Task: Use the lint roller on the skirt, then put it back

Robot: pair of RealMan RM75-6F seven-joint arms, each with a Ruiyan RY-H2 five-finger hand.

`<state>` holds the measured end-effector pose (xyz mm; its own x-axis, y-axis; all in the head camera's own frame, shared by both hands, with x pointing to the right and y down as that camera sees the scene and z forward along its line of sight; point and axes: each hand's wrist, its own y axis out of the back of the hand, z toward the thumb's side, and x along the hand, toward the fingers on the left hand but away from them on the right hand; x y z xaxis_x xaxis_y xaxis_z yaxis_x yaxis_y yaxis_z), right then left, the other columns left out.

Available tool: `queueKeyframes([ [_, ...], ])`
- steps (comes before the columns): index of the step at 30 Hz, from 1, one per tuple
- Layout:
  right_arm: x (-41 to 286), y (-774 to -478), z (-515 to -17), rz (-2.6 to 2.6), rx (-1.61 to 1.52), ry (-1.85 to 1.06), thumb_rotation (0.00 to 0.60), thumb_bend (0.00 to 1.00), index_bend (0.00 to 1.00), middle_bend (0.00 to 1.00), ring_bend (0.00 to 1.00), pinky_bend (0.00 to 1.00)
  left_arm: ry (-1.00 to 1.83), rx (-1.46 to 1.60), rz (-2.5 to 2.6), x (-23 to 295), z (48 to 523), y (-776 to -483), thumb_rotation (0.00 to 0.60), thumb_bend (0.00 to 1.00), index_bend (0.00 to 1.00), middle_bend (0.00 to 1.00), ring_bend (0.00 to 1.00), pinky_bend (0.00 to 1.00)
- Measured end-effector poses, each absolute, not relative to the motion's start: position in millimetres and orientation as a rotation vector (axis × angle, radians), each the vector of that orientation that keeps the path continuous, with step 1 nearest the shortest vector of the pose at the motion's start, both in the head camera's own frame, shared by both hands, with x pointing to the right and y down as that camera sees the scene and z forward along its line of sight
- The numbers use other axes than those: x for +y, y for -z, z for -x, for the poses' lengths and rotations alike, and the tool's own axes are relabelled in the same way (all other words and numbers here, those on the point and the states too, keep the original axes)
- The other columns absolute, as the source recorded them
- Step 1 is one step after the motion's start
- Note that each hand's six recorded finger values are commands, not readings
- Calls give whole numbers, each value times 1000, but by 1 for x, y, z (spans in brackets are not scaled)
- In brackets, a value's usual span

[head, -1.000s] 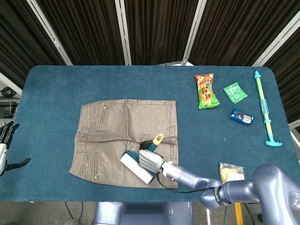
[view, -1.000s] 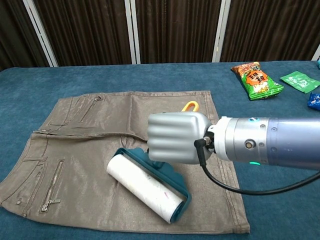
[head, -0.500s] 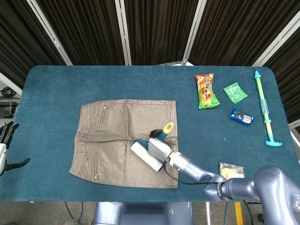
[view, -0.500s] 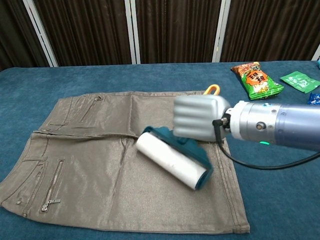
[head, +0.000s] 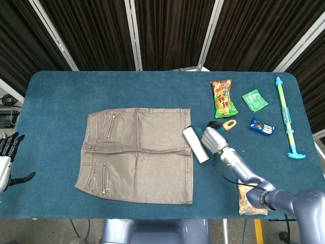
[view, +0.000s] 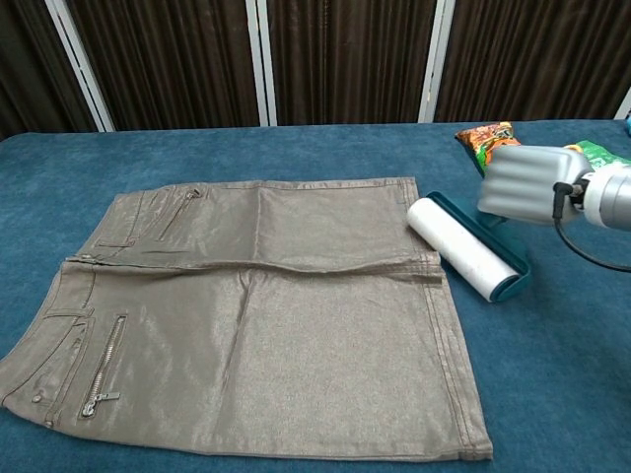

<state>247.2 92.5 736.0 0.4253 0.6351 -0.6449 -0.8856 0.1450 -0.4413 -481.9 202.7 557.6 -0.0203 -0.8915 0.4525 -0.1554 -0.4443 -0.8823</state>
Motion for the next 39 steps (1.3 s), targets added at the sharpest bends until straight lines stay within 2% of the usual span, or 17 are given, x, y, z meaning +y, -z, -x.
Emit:
queueKeyframes([
  [3, 90, -739, -268, 926, 309, -1204, 600, 954, 522, 579, 519, 525, 1519, 1104, 1639, 203, 481, -558, 600, 0, 0, 0, 0, 0],
  [5, 87, -741, -285, 940, 292, -1261, 600, 798, 440, 567, 505, 526, 1516, 1104, 1641, 203, 480, -557, 600, 0, 0, 0, 0, 0],
  [7, 87, -742, -296, 956, 277, -1298, 600, 314, 155, 461, 436, 533, 1513, 1103, 1642, 203, 479, -556, 600, 0, 0, 0, 0, 0],
  [8, 87, -743, -300, 971, 268, -1310, 600, 116, 44, 381, 391, 537, 1512, 1103, 1643, 203, 479, -556, 600, 0, 0, 0, 0, 0],
  [9, 88, -743, -303, 985, 261, -1316, 600, 38, 6, 333, 364, 539, 1511, 1103, 1643, 203, 479, -556, 600, 0, 0, 0, 0, 0],
  [10, 89, -742, -305, 998, 253, -1321, 600, 0, 0, 282, 335, 540, 1509, 1104, 1644, 203, 479, -556, 600, 0, 0, 0, 0, 0],
  [12, 90, -738, -309, 1025, 227, -1323, 600, 0, 0, 243, 312, 540, 1506, 1105, 1648, 203, 478, -555, 600, 0, 0, 0, 0, 0],
  [19, 91, -710, -314, 1035, 130, -1293, 600, 0, 0, 211, 294, 540, 1487, 1114, 1666, 205, 476, -550, 600, 0, 0, 0, 0, 0],
  [27, 95, -663, -325, 1085, -55, -1302, 600, 0, 0, 185, 265, 533, 1452, 1131, 1693, 207, 475, -541, 600, 0, 0, 0, 0, 0],
  [32, 104, -636, -332, 1202, -258, -1301, 600, 0, 0, 21, 74, 319, 1408, 1113, 1700, 209, 469, -536, 600, 0, 0, 0, 0, 0],
  [34, 111, -624, -335, 1256, -353, -1293, 600, 0, 0, 0, 16, 252, 1370, 1111, 1694, 209, 466, -532, 600, 0, 0, 0, 0, 0],
  [39, 140, -578, -346, 1388, -657, -1252, 600, 0, 0, 0, 0, 31, 1326, 1122, 1686, 211, 466, -525, 600, 0, 0, 0, 0, 0],
])
